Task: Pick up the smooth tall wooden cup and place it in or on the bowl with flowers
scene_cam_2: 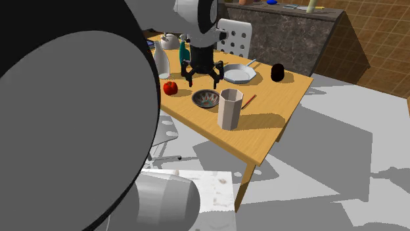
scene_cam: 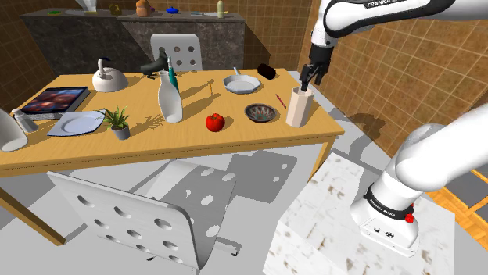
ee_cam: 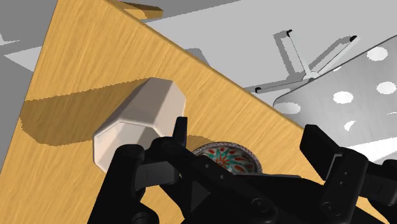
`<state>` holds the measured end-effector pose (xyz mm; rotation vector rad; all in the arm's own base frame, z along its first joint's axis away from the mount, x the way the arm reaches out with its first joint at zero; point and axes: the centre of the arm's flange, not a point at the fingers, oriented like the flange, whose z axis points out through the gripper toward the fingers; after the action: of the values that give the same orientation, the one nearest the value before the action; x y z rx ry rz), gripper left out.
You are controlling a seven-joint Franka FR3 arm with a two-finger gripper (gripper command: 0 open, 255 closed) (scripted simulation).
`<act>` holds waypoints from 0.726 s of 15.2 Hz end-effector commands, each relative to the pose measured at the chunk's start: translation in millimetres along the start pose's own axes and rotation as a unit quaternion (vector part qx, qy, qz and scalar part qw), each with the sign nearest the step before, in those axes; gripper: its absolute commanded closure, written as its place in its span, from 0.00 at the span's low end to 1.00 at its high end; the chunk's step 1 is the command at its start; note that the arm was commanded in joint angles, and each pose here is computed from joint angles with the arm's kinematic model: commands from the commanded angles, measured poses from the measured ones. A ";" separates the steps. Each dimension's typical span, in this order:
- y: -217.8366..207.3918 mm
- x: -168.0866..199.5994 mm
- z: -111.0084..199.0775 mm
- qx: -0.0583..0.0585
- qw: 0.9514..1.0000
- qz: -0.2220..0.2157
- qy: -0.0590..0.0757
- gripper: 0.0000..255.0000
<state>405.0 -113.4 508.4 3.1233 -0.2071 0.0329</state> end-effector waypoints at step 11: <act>71.7 85.7 86.5 0.018 1.000 0.000 -0.001 0.00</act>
<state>480.1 -193.8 429.3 3.1583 -0.2090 0.0336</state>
